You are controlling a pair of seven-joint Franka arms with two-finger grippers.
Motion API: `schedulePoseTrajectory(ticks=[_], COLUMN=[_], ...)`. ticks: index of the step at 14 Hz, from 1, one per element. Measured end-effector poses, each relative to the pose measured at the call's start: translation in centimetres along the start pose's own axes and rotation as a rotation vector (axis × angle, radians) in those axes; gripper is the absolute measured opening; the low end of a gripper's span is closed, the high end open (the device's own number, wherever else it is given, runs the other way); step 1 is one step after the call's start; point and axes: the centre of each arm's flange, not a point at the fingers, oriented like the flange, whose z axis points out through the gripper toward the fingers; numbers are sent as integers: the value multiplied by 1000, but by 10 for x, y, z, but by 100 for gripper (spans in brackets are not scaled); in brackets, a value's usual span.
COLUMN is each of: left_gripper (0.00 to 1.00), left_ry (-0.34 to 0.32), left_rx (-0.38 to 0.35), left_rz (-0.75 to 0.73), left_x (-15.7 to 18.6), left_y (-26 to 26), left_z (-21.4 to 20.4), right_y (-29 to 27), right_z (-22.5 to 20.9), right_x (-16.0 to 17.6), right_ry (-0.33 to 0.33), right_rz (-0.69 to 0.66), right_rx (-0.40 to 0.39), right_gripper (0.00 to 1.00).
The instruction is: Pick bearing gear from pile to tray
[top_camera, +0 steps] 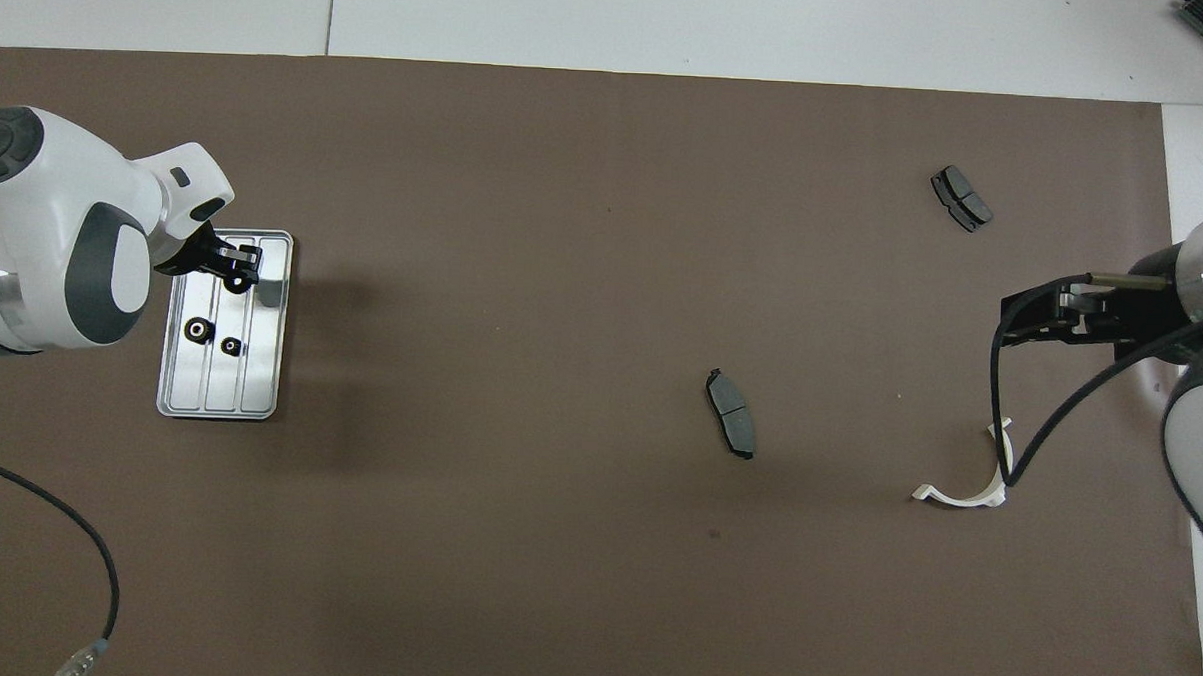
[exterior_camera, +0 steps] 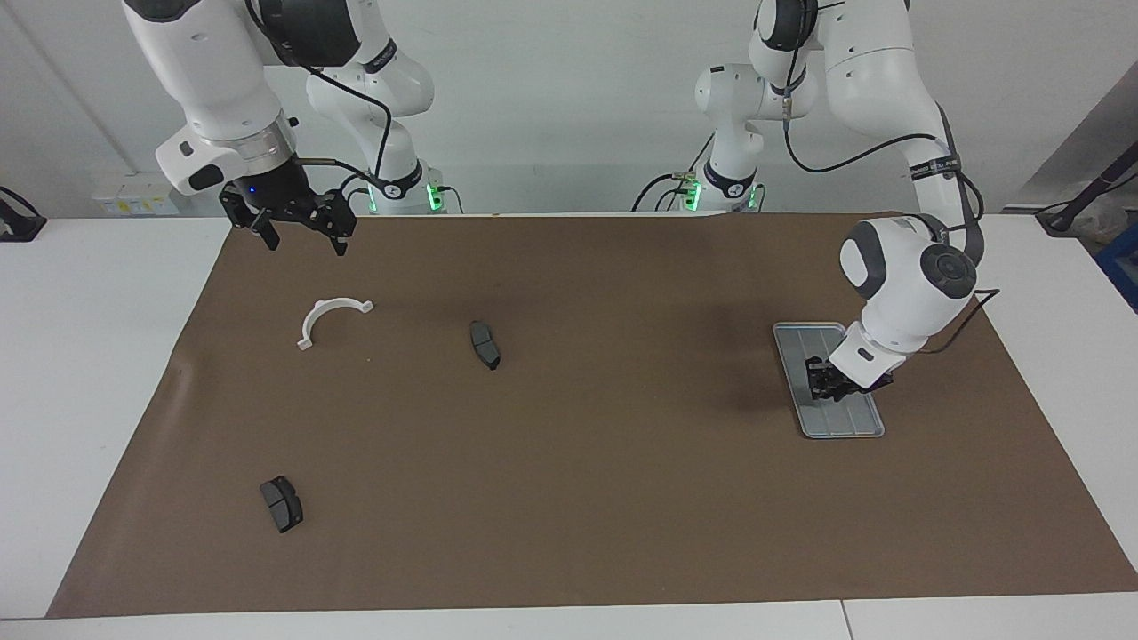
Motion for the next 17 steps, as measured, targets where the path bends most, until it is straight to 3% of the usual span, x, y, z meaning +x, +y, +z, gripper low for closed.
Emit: schedulePoseTrajectory(ticks=[2, 7, 8, 14, 17], left_gripper=[38, 96, 100, 100, 100], left_ry=[3, 18, 26, -17, 17], left_rx=[1, 2, 3, -30, -30], left_rz=[11, 14, 15, 36, 42], left_x=[-2, 1, 3, 2, -16], left_y=[-5, -5, -5, 4, 7], left_z=[3, -6, -15, -152, -212], right_y=[0, 0, 0, 0, 0], right_z=[0, 0, 0, 0, 0], right_x=[0, 0, 0, 0, 0], right_ry=[0, 0, 0, 0, 0], right_rz=[0, 0, 0, 0, 0], right_rx=[0, 0, 0, 0, 0], right_gripper=[100, 100, 100, 100, 100])
